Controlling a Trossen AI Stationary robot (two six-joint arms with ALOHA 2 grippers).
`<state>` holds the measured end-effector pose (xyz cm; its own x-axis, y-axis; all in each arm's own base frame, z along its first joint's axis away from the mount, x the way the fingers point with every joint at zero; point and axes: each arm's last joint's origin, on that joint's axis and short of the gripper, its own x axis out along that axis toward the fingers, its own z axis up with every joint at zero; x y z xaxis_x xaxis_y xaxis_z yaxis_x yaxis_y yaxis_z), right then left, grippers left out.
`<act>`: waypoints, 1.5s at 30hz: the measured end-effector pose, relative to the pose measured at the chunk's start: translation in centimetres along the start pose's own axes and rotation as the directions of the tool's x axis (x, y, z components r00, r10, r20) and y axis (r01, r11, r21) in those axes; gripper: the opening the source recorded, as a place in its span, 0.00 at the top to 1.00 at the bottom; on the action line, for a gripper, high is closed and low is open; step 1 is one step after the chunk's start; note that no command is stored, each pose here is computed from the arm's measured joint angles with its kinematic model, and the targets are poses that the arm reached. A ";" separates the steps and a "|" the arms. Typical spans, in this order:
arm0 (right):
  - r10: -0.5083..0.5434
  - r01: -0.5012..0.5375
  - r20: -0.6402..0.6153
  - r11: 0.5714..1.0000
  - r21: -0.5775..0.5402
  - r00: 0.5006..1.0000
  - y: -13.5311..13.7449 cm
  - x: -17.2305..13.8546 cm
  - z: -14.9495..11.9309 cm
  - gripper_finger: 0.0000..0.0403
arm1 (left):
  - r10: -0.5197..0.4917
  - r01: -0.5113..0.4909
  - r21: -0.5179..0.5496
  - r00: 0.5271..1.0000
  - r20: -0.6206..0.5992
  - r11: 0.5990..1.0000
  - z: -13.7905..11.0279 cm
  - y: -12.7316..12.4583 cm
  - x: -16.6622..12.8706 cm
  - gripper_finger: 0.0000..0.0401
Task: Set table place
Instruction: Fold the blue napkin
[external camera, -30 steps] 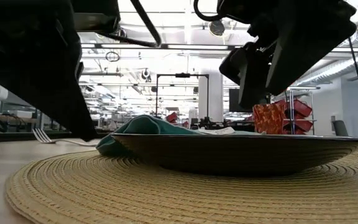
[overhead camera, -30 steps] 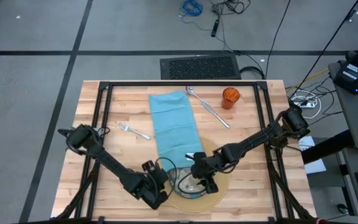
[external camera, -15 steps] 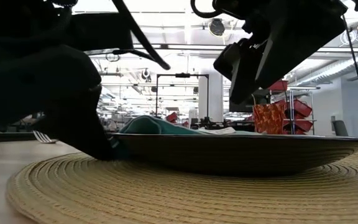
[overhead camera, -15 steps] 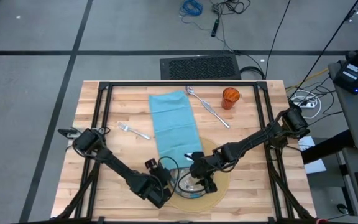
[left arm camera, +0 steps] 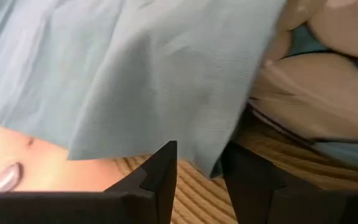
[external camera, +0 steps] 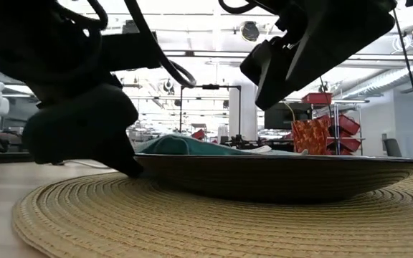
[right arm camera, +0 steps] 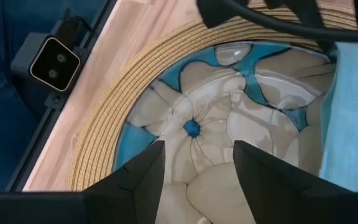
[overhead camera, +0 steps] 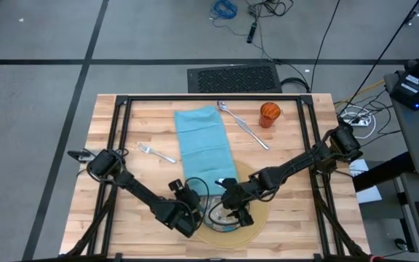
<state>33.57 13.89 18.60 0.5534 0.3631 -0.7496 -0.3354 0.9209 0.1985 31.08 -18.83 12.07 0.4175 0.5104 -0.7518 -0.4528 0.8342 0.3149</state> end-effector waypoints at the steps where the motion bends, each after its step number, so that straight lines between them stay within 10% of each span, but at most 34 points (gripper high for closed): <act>1: 0.000 0.000 0.000 1.000 -0.002 1.000 0.0 0.0 0.0 0.55 | 0.006 -0.006 0.008 1.000 -0.004 1.000 0.0 0.1 0.0 0.74; 9: 0.000 0.000 0.001 1.000 -0.010 1.000 0.0 0.0 0.0 0.55 | 0.011 -0.011 0.082 1.000 0.005 0.997 0.0 0.1 0.0 0.99; 45: -0.339 0.324 -0.181 0.940 -0.108 0.923 -0.6 0.0 -2.3 0.55 | 0.014 -0.013 0.170 1.000 -0.003 0.985 -0.2 -0.7 -3.1 1.00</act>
<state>32.02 12.97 17.03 0.4869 -0.0029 -0.8735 -0.2179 0.9680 -0.1247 29.97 -21.02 14.03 0.4088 0.5214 -0.7490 -0.3177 0.8507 0.4189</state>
